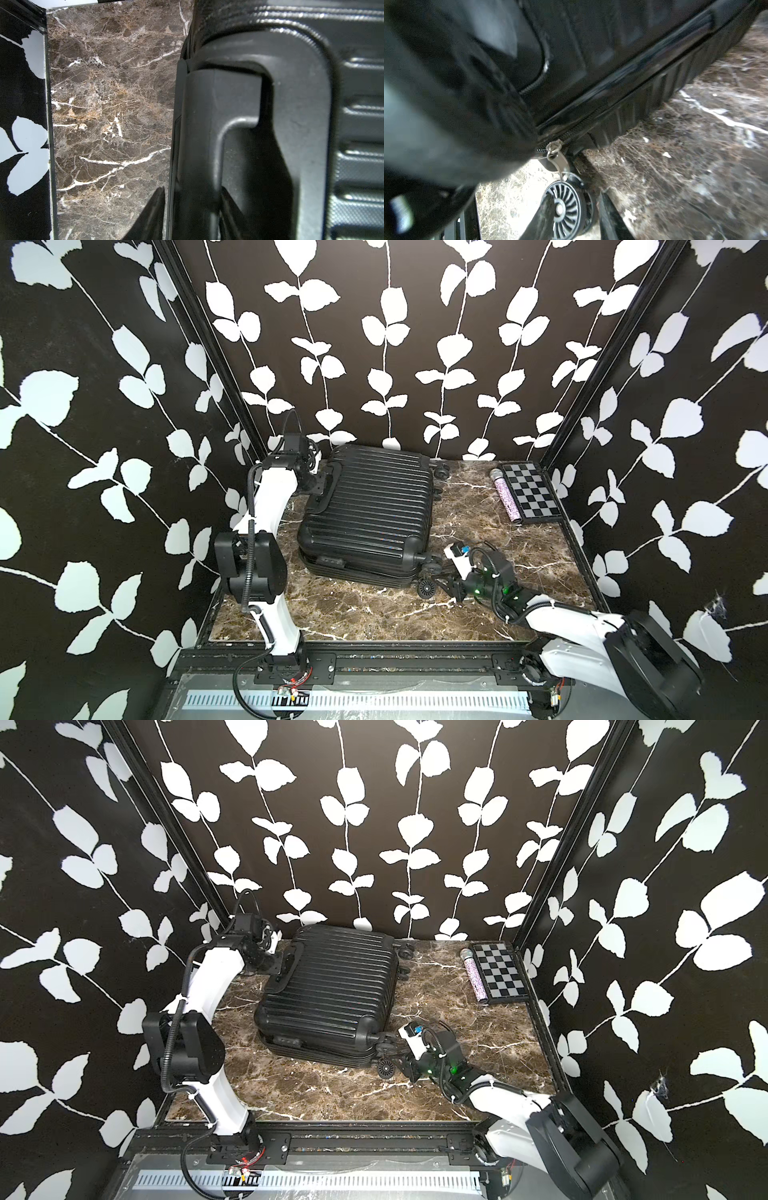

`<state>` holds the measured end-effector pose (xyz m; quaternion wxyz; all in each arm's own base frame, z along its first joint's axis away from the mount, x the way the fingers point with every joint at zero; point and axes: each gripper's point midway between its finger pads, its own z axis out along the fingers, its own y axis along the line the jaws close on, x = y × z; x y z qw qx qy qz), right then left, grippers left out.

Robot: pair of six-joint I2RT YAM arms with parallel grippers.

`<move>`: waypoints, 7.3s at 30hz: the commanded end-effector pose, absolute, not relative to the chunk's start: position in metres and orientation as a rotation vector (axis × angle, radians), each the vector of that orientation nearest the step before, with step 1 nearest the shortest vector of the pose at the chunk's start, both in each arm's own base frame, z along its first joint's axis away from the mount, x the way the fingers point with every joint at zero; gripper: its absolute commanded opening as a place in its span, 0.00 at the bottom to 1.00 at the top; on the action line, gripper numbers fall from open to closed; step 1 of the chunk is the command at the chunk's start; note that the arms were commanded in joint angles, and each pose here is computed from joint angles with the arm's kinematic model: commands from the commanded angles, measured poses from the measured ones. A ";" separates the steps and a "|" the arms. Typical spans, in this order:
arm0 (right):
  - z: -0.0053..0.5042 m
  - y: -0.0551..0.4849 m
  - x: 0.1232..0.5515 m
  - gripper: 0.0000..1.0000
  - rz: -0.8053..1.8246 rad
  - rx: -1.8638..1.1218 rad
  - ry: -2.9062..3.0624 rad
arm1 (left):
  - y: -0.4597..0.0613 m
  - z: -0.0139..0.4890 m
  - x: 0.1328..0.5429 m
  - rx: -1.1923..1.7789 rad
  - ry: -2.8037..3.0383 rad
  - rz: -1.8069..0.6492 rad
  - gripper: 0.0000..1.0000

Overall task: Close the suitcase zippers
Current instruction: Zip the zipper on the suitcase.

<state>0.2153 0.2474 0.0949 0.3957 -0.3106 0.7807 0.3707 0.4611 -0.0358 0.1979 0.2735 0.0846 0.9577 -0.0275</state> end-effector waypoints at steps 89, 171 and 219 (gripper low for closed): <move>0.112 0.253 0.289 0.00 0.791 -0.614 1.996 | -0.042 0.202 0.391 -0.682 2.280 -0.521 0.00; 0.097 0.224 0.256 0.00 0.803 -0.629 2.108 | -0.345 0.218 0.234 1.859 1.403 0.090 0.93; 0.109 0.288 0.223 0.00 1.049 -0.647 1.953 | -0.374 0.232 0.333 1.203 1.737 -0.011 0.62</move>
